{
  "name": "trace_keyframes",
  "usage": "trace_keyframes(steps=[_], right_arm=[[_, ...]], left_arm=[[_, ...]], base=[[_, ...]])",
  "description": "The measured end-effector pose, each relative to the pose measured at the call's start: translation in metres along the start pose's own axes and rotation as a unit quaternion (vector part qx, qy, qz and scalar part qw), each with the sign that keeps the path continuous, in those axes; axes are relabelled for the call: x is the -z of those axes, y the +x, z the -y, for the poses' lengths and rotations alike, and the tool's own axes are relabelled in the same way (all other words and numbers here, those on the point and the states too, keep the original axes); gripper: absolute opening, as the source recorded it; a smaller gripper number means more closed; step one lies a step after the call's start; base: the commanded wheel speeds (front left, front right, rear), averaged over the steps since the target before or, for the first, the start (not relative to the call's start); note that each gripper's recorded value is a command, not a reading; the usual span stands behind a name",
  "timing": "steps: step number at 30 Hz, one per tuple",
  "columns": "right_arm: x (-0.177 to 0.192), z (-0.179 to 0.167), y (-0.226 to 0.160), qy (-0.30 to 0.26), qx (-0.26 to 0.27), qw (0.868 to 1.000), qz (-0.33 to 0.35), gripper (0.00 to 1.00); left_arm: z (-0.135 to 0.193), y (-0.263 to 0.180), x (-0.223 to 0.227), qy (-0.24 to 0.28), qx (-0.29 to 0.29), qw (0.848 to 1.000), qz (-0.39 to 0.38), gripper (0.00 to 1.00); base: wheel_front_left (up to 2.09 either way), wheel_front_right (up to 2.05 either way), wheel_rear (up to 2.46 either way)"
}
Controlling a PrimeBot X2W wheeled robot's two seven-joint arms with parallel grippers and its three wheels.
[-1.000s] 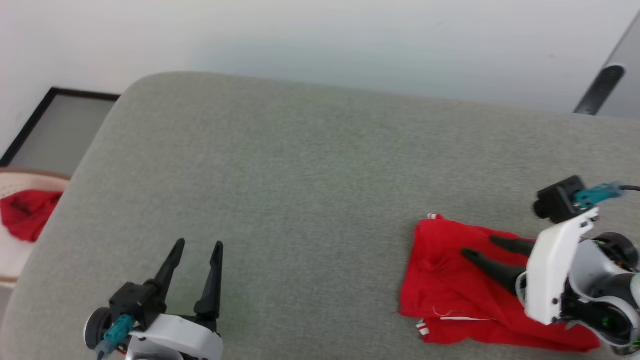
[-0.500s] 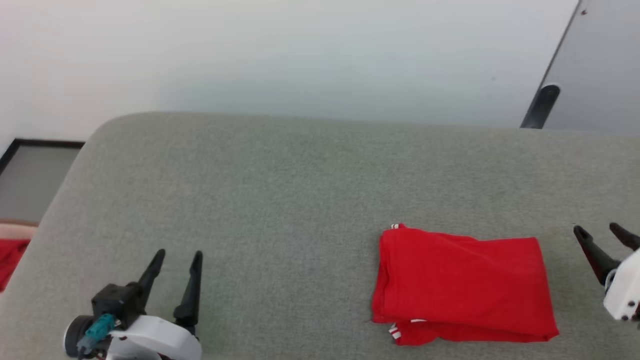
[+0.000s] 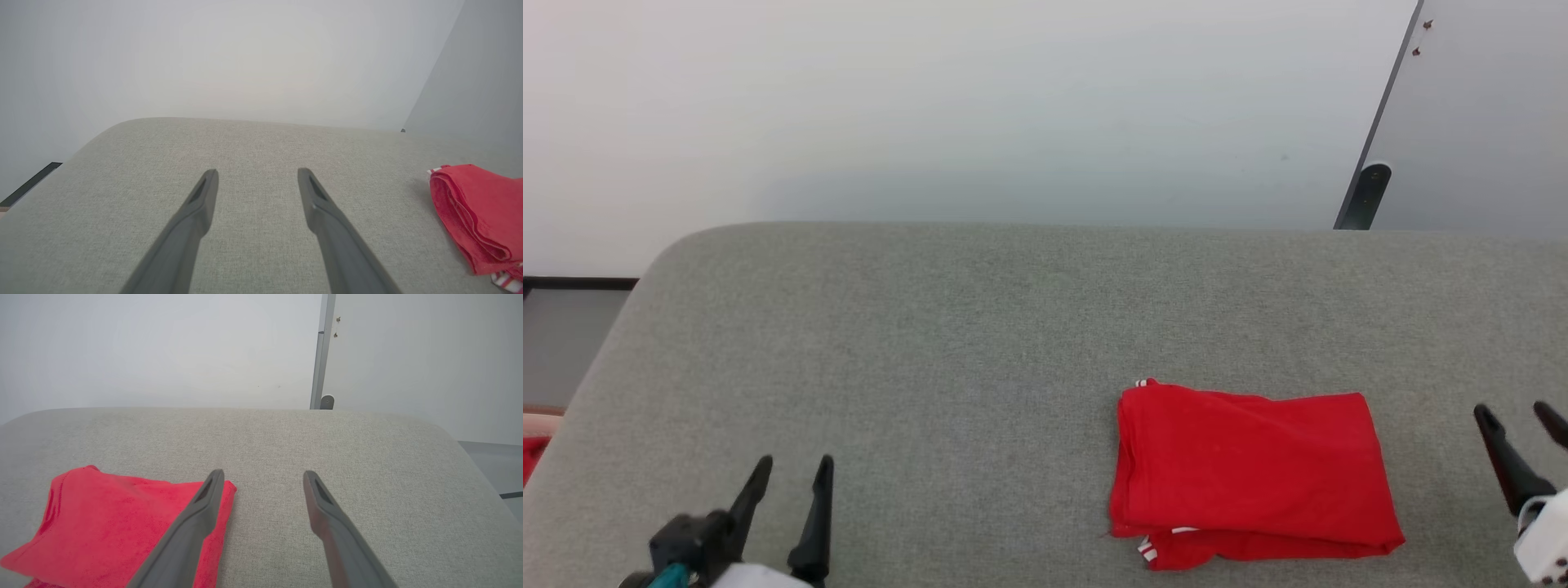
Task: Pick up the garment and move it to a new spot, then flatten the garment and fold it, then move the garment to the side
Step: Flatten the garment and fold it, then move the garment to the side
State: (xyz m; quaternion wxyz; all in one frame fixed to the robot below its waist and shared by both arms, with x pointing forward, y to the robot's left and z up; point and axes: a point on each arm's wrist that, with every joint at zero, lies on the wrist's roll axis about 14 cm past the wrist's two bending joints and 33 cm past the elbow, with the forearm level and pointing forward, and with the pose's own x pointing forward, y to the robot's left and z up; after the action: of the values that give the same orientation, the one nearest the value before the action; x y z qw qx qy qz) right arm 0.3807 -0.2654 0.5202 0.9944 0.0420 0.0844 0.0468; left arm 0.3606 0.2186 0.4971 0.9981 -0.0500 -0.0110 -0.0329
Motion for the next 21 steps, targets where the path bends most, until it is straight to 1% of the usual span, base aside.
trace_keyframes(steps=[9, 21], right_arm=[[0.008, -0.005, -0.014, 0.008, -0.001, 1.0, -0.004, 1.0], [0.007, -0.01, -0.015, 0.014, -0.002, 1.0, -0.006, 1.0]], left_arm=[[-0.005, -0.021, -0.002, 0.009, -0.015, 1.0, -0.005, 1.0], [0.001, -0.022, -0.011, 0.009, -0.012, 1.0, -0.002, 1.0]], base=[[0.0, 0.0, 0.0], [0.0, 0.0, 0.0]])
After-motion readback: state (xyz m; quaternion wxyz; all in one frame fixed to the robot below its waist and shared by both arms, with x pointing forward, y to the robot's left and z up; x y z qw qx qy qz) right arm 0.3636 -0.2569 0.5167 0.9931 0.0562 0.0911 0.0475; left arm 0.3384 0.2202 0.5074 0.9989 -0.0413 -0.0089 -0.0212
